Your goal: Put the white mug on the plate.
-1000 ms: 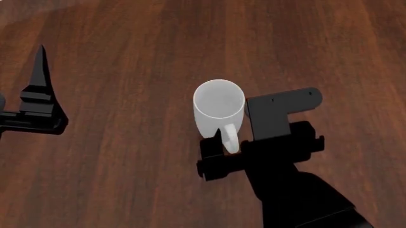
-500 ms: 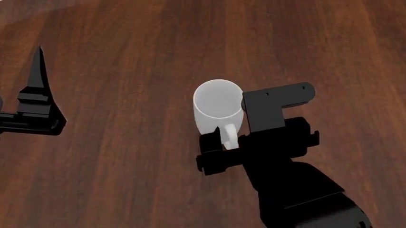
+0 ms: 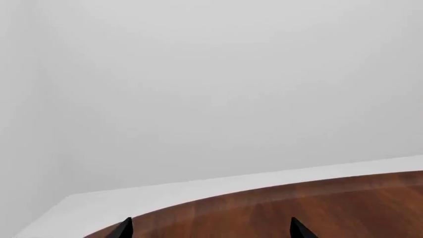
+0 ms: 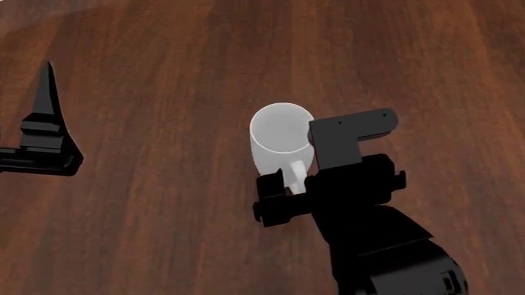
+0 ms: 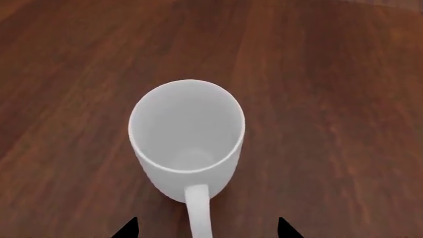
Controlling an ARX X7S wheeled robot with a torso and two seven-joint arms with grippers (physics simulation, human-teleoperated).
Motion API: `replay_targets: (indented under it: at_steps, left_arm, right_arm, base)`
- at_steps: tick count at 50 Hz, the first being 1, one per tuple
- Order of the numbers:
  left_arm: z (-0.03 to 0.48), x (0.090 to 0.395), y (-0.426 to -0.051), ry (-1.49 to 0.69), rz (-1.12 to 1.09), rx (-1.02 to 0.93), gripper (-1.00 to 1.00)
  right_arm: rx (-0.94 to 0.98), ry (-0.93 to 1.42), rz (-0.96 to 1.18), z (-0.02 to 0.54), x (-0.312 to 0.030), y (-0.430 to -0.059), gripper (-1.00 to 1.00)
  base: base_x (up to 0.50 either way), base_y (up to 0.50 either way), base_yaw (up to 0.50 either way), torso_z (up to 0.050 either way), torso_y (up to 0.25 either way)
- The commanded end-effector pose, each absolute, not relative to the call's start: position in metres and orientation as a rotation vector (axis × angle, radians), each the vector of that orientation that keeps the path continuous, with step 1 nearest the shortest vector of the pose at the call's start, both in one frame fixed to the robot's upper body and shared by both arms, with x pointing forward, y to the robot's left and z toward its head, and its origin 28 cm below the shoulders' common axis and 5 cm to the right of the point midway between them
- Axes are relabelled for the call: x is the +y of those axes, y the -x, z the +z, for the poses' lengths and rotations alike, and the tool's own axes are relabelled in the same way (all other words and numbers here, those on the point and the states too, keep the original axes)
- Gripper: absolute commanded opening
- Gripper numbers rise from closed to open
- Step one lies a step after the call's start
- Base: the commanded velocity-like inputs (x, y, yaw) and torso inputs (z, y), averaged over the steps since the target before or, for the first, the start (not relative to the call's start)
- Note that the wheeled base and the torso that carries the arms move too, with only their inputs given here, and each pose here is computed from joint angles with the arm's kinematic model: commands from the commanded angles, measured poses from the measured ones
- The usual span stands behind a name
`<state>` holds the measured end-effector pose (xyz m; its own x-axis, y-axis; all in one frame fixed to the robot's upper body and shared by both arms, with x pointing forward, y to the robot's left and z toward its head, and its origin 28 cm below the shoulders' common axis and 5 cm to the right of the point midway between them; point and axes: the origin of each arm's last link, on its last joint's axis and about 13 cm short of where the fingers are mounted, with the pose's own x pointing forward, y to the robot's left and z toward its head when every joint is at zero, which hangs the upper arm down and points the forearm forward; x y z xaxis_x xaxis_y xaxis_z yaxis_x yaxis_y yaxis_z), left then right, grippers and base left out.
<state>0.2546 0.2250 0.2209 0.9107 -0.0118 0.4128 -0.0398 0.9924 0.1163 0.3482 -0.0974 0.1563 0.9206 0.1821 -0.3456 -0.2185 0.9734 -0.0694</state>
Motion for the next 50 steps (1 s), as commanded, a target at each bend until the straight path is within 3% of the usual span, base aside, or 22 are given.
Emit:
replay_targets:
  at_steps: [1,50]
  left_arm:
    - [0.220,0.225,-0.255,-0.125,0.014,-0.423,1.00]
    - [0.218,0.226,-0.255,-0.127,0.018,-0.419,1.00]
  right_arm:
    - [0.366,0.116,0.210,0.152,-0.095,-0.354,1.00]
    - [0.430,0.139,0.207,0.137,-0.092,-0.371,1.00]
  base:
    - [0.00,0.00,0.00,0.000,0.000]
    - [0.00,0.00,0.00,0.000,0.000]
